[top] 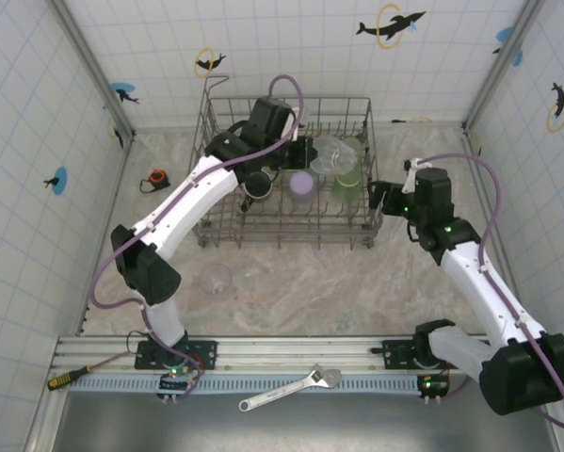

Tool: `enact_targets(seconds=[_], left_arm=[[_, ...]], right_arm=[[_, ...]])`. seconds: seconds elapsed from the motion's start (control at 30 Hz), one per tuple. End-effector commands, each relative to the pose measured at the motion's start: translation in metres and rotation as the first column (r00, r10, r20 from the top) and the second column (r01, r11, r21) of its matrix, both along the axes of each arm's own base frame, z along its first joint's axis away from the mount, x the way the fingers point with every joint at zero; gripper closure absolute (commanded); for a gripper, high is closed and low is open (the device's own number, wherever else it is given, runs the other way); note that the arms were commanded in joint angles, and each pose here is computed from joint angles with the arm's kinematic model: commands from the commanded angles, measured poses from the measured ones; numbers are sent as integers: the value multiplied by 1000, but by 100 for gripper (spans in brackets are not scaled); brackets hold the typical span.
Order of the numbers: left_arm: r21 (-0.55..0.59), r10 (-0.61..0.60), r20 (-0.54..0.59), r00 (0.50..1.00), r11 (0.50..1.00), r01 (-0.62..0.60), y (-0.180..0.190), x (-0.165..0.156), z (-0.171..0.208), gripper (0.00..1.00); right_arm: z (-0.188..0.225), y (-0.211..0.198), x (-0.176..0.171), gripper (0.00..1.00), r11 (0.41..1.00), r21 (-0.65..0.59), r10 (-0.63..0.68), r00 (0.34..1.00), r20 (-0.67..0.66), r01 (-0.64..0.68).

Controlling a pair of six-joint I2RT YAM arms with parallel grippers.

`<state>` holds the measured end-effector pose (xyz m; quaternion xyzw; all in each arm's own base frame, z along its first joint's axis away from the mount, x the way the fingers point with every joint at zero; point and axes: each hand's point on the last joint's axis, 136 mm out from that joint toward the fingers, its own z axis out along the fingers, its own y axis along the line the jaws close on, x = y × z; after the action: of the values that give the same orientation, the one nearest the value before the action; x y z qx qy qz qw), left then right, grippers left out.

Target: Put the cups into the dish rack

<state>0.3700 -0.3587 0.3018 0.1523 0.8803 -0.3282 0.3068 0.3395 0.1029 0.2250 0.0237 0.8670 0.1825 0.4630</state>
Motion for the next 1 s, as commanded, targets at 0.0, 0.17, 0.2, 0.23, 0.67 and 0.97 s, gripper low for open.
enact_targets(seconds=[0.0, 0.17, 0.2, 0.23, 0.67, 0.97], left_arm=[[-69, -49, 37, 998, 996, 52, -2, 12, -2, 100], [-198, -54, 7, 999, 979, 54, 16, 19, -14, 100], [-217, -48, 7, 999, 975, 49, 21, 19, -17, 100], [-230, -39, 11, 999, 972, 41, 26, 19, -19, 100], [-429, -90, 29, 996, 899, 94, 54, 7, -10, 100], [-477, -136, 32, 990, 869, 135, 54, -2, -6, 100]], right_arm=[[22, 11, 12, 0, 996, 87, 32, 998, 55, -37], [22, 18, 18, 0, 985, 163, 45, 997, 65, -55], [22, 18, 19, 0, 982, 179, 43, 997, 68, -55], [22, 19, 20, 0, 980, 192, 45, 996, 72, -58], [50, 56, 29, 0, 868, 417, 220, 962, 165, -270], [68, 81, 27, 0, 714, 579, 317, 919, 234, -394]])
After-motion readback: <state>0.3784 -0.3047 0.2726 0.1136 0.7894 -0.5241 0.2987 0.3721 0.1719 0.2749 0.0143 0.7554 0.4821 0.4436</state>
